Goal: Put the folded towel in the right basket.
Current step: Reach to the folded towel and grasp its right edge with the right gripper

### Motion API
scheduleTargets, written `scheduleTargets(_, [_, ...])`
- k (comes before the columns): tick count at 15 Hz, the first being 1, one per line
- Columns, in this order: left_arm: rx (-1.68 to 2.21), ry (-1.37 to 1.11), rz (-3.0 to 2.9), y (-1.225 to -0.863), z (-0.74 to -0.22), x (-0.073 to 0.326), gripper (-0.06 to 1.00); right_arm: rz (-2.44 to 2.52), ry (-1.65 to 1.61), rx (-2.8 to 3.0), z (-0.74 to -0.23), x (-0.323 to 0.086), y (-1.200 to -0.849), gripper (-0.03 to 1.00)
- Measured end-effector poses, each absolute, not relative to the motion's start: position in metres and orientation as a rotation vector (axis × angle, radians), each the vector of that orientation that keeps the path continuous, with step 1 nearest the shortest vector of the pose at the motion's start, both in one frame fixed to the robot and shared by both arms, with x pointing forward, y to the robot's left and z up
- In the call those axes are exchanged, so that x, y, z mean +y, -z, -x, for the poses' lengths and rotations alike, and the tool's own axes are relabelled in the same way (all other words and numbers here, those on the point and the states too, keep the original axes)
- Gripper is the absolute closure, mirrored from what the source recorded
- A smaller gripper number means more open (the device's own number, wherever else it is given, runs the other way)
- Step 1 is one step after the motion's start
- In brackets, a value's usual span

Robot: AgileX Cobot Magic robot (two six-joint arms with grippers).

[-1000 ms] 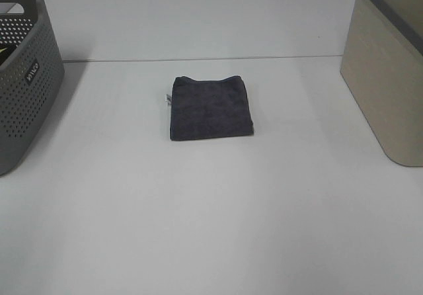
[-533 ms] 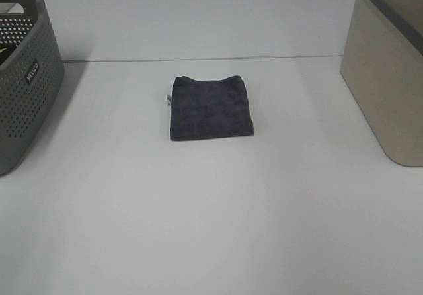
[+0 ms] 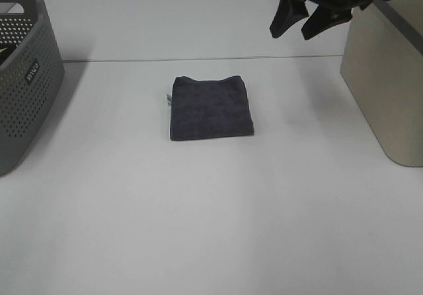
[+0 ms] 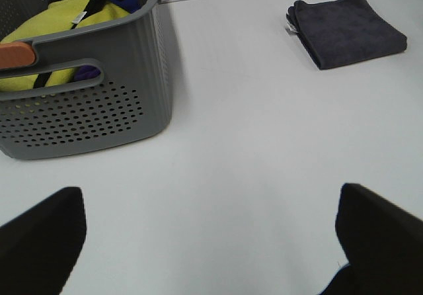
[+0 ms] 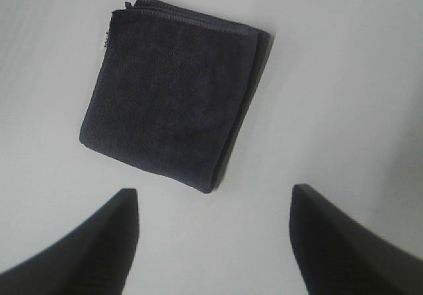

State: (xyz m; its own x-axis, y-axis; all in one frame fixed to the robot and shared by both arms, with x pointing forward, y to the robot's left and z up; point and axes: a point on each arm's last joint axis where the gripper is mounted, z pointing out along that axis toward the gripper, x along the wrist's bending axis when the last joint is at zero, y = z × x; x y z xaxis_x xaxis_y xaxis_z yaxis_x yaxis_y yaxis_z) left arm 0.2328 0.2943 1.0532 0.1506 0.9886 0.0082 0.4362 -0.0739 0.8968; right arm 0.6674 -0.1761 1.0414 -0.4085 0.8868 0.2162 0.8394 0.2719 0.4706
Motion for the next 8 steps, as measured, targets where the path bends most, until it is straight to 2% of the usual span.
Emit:
scheduleTargets(4, [1.397,-0.878,-1.634,-1.053,-0.233,0.294,-0.03,-1.809,-0.776,2.563,-0.703,-0.16,-0.975,0.32])
scheduleTargets(8, [1.397,-0.878,-1.634,-1.053,-0.233,0.294,-0.03,-1.9,-0.788,2.63,-0.73,-0.148,-0.929,0.29])
